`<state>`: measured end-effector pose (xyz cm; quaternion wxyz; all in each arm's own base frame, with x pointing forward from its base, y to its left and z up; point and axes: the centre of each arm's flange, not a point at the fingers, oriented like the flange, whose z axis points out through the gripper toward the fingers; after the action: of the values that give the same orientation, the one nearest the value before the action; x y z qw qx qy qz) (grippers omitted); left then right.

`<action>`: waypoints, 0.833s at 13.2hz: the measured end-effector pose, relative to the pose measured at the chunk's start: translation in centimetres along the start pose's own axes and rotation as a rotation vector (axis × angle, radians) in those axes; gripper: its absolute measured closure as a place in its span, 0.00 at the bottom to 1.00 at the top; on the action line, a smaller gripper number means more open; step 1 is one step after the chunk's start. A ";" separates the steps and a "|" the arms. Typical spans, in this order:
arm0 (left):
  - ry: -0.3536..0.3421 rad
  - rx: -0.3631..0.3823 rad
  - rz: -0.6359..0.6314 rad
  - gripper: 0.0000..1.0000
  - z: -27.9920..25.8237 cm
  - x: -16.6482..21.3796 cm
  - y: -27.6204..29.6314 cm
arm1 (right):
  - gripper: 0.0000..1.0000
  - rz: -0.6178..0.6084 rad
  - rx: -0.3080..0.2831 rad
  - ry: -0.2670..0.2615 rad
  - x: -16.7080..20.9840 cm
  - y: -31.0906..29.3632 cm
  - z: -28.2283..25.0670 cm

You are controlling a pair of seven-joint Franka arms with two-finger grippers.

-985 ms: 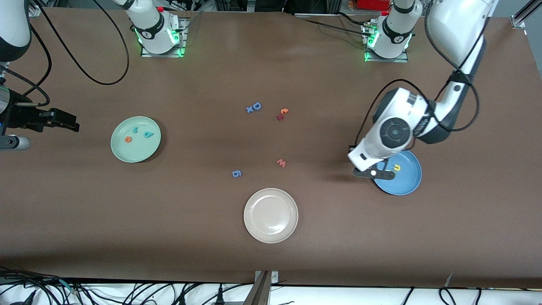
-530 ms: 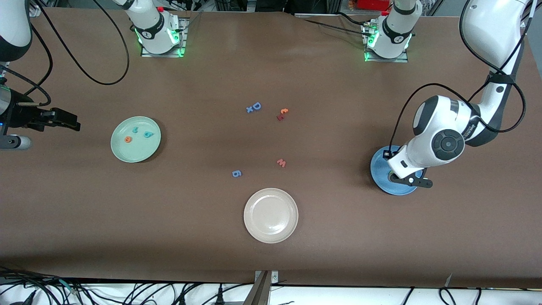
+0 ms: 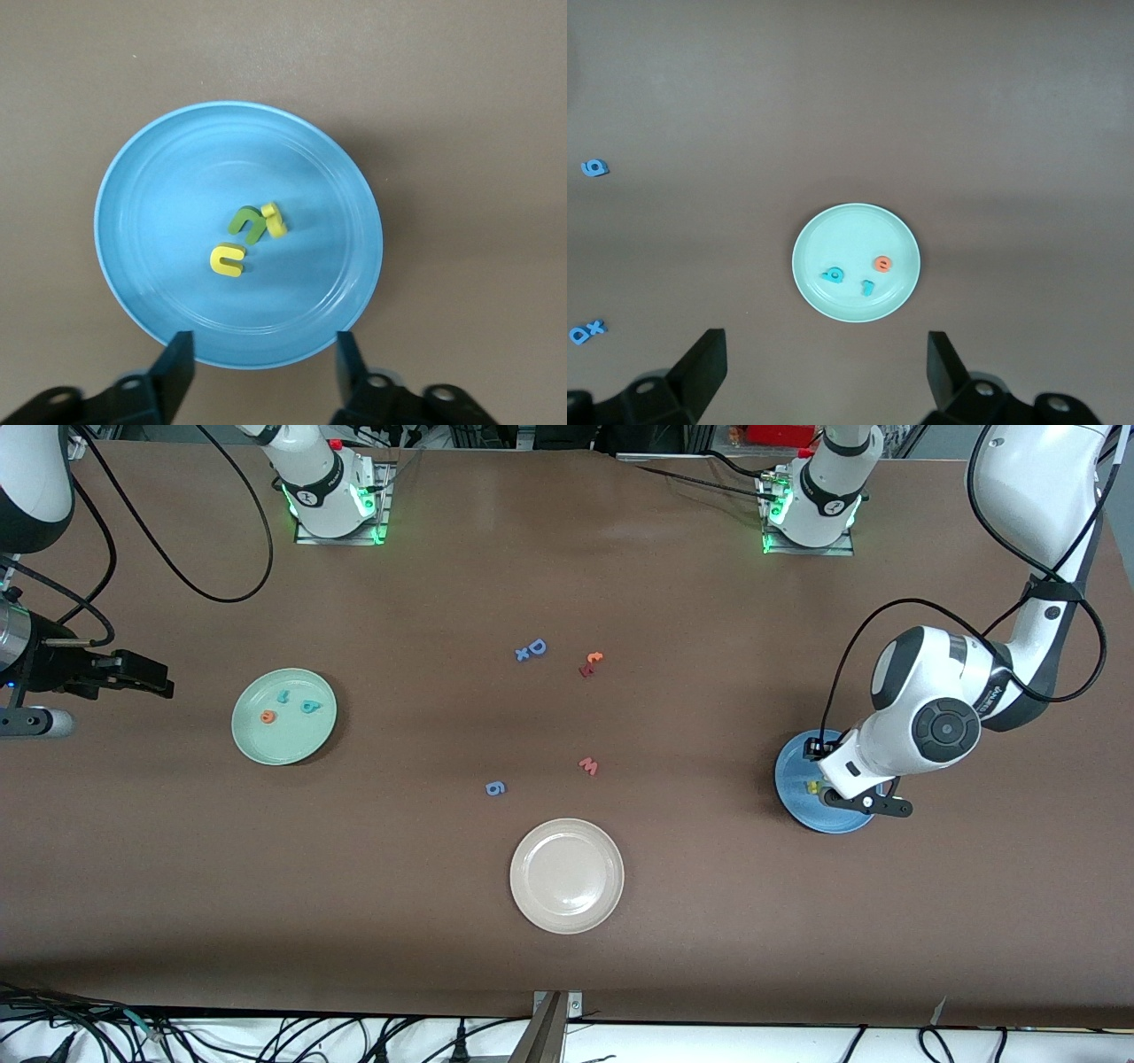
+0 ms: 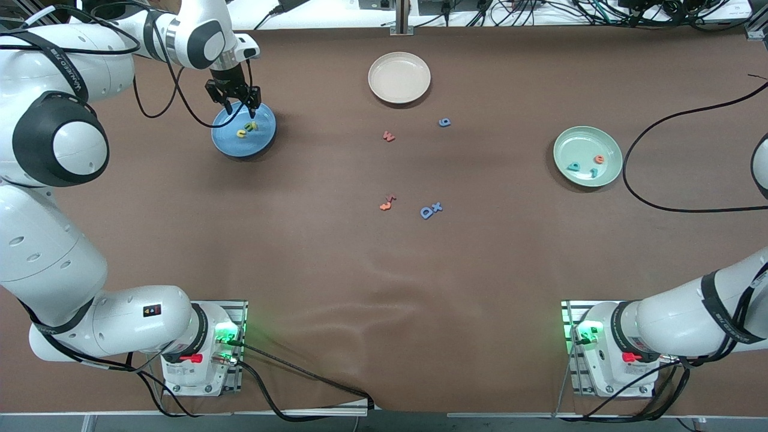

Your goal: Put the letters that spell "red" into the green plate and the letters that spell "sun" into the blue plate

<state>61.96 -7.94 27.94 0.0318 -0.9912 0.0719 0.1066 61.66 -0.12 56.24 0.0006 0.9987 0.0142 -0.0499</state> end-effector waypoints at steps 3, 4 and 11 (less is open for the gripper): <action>-0.007 0.006 -0.007 0.00 -1.0 -0.1 -0.3 | 0.00 0.001 0.000 -0.004 0.0 0.0 0.2; -0.009 0.008 -0.010 0.00 -1.5 -0.1 -0.5 | 0.00 0.001 0.000 -0.005 0.0 0.0 0.2; -0.041 0.022 -0.030 0.00 -5.3 0.0 -1.4 | 0.00 0.000 -0.004 -0.005 0.0 0.0 0.2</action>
<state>63.25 -6.96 33.21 0.0456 -0.9894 0.0576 0.1256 61.65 -0.10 56.04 0.0025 0.9985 0.0144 -0.0525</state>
